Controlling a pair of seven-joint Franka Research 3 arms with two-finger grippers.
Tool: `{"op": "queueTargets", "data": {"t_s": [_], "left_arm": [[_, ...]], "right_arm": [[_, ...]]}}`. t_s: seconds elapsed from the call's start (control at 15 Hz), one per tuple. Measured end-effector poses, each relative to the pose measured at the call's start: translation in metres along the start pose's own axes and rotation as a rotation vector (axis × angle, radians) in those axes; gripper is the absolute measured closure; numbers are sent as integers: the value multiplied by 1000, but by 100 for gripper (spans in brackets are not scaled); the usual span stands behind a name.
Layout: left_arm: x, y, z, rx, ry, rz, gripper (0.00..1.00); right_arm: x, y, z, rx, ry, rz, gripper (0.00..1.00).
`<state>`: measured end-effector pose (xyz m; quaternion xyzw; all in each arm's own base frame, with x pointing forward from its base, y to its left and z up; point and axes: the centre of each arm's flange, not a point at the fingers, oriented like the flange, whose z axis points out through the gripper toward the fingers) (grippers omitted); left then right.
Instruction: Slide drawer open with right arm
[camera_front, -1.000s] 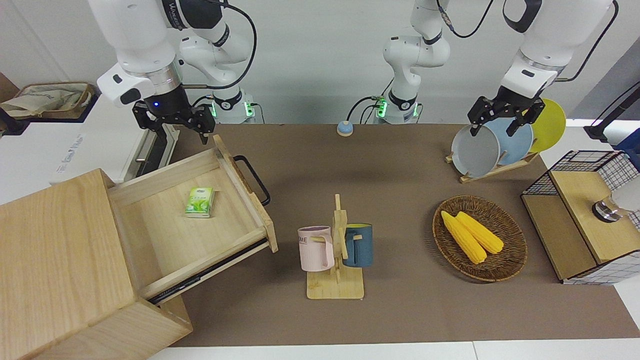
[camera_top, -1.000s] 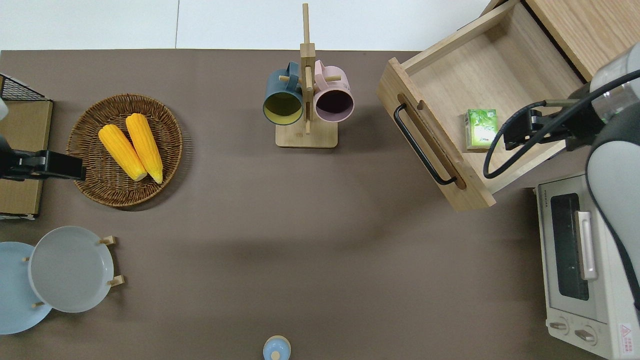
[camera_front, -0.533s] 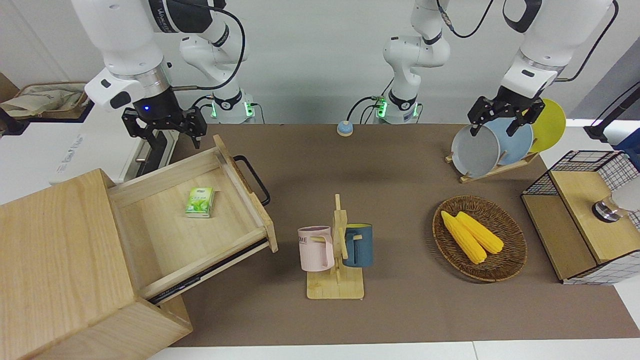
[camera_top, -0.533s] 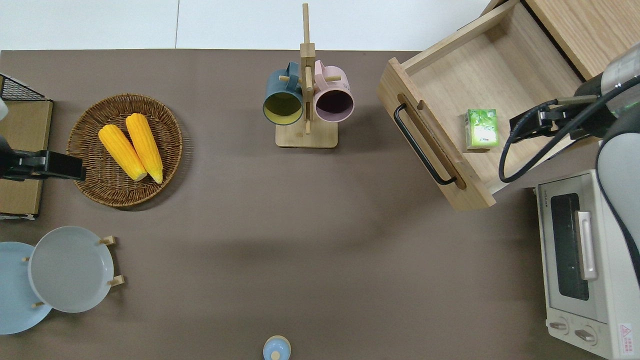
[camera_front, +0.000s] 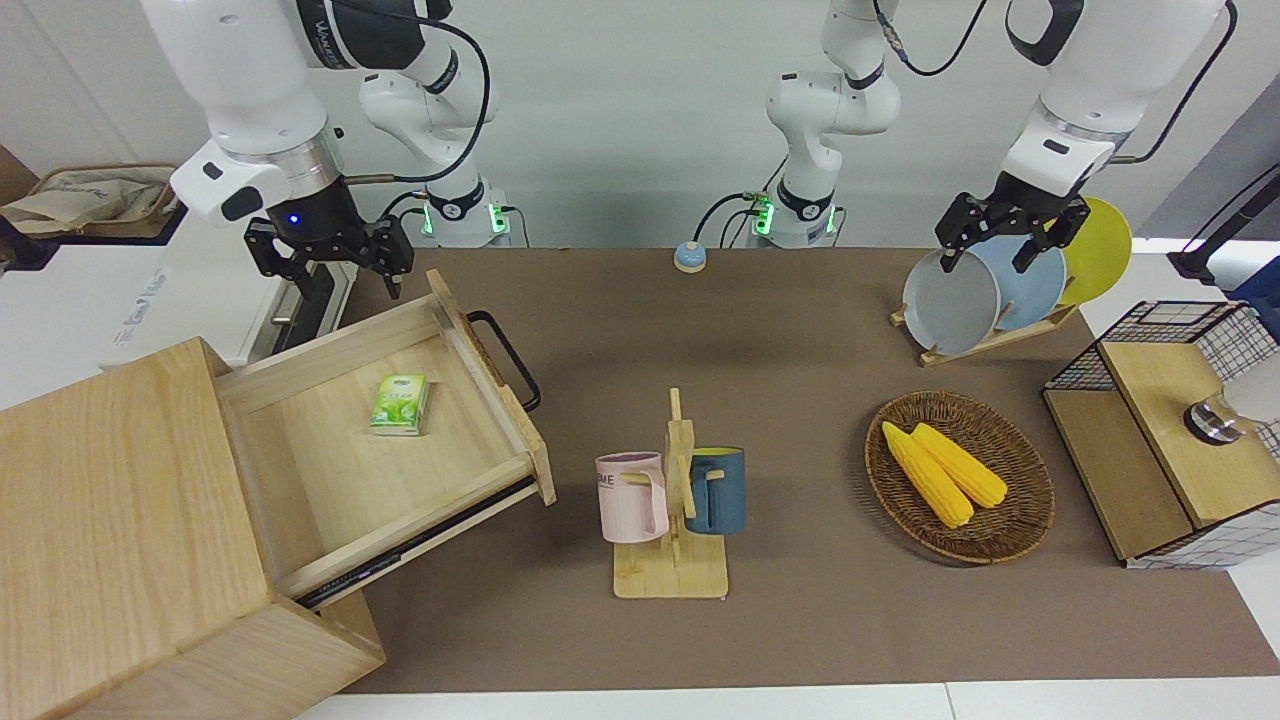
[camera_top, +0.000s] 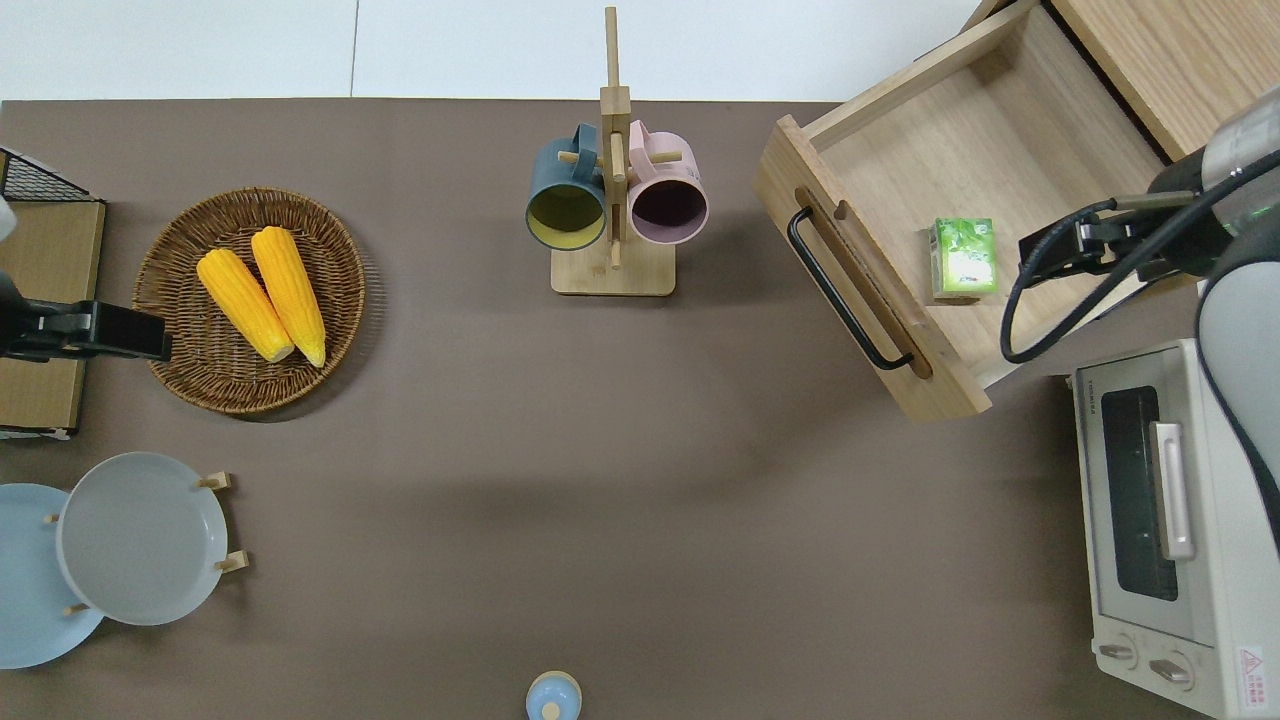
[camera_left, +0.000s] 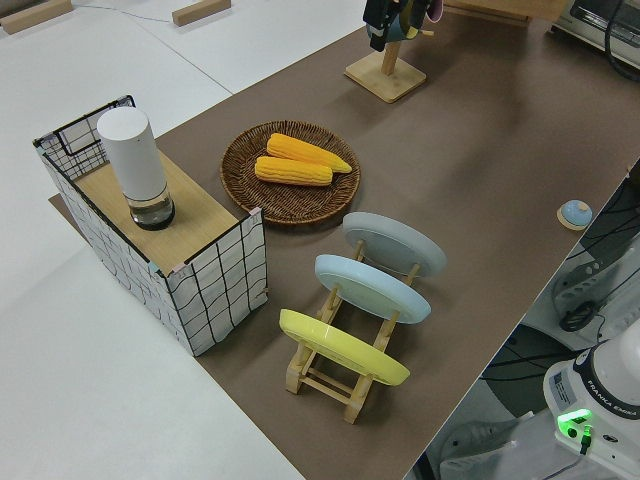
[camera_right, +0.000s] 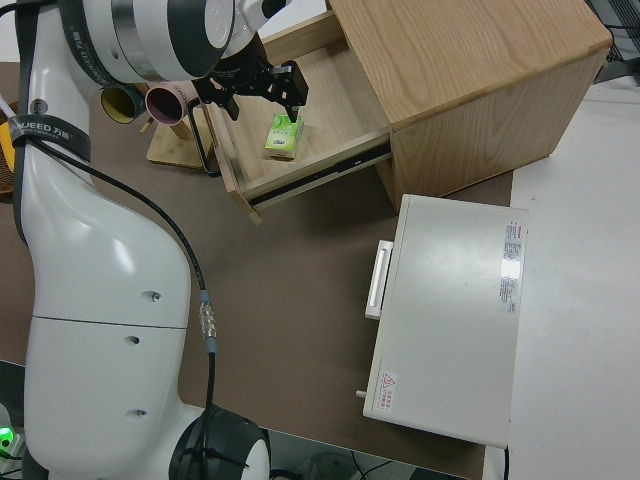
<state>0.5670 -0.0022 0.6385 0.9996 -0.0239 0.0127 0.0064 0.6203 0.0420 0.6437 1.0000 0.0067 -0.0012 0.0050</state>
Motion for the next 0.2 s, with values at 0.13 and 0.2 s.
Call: {"op": "queueTargets", "data": {"t_s": [0.13,0.2], "left_arm": [[0,0,0,0,0,0,0],[0,0,0,0,0,0,0]], "right_arm": [[1,9,0,7,0,14,1],[1,11,0,9,0,18,1]]}}
